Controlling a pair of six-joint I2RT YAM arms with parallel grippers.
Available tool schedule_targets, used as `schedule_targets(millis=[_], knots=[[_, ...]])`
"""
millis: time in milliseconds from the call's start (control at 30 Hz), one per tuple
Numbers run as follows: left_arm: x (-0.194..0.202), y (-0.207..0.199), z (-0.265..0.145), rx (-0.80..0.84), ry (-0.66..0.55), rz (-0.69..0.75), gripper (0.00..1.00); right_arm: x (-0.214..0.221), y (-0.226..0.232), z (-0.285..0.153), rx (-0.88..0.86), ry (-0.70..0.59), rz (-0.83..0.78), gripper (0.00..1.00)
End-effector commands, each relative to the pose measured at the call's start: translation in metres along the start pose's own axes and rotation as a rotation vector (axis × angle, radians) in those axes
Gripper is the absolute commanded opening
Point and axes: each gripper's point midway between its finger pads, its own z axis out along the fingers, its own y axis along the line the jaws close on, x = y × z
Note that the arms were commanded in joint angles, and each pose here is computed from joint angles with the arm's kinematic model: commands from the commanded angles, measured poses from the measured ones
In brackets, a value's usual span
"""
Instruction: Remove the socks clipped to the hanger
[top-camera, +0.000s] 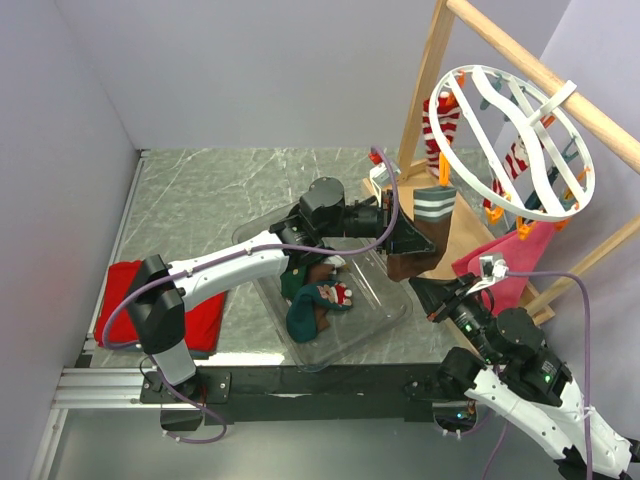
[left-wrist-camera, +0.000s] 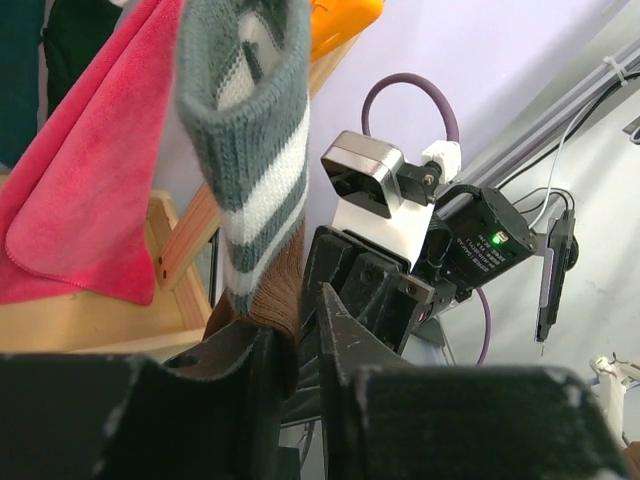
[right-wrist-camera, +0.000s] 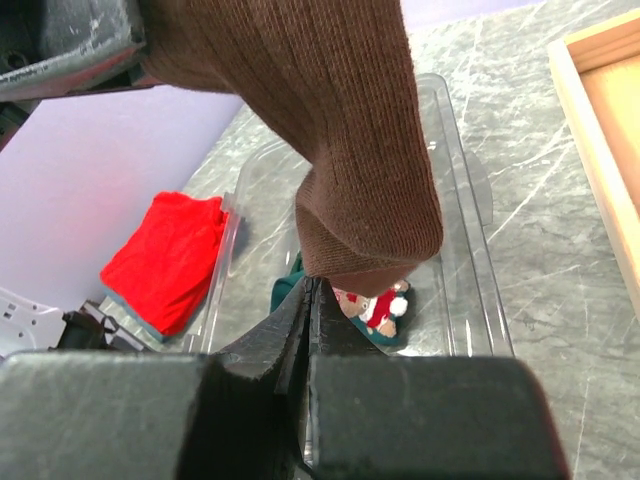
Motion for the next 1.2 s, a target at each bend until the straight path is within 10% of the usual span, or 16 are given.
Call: schedule_targets(millis=[0, 67, 200, 433, 600, 700, 733, 800, 1067, 1167], knots=[[-0.009, -0.012, 0.003, 0.025, -0.012, 0.015, 0.23, -0.009, 0.001, 0.000, 0.000, -0.043, 0.019, 0.00], [-0.009, -0.013, 0.002, 0.022, -0.011, 0.005, 0.22, -0.008, 0.003, 0.001, -0.009, -0.040, 0.017, 0.06], [-0.014, -0.019, 0.000, 0.024, -0.022, -0.011, 0.22, -0.010, -0.002, 0.001, 0.026, -0.044, 0.021, 0.63], [-0.017, -0.032, -0.003, 0.061, -0.033, -0.031, 0.22, -0.021, -0.001, 0.000, 0.027, -0.086, 0.029, 0.74], [-0.015, -0.035, -0.001, 0.085, -0.022, -0.052, 0.23, -0.028, 0.002, 0.002, 0.021, -0.105, 0.015, 0.67], [-0.012, -0.034, 0.000, 0.081, -0.012, -0.055, 0.27, -0.033, 0.008, 0.001, -0.008, -0.123, 0.013, 0.44], [-0.011, -0.033, 0.001, 0.079, -0.007, -0.056, 0.35, -0.035, 0.008, 0.000, -0.012, -0.129, 0.017, 0.19], [-0.011, -0.033, 0.001, 0.075, 0.003, -0.032, 0.45, -0.034, 0.006, -0.002, -0.006, -0.128, 0.022, 0.00], [-0.074, -0.023, -0.009, -0.125, -0.138, 0.163, 0.90, -0.026, 0.005, -0.009, -0.034, -0.117, 0.028, 0.00], [-0.103, -0.021, -0.016, -0.132, -0.218, 0.197, 0.93, -0.026, 0.009, -0.011, -0.056, -0.112, 0.023, 0.00]])
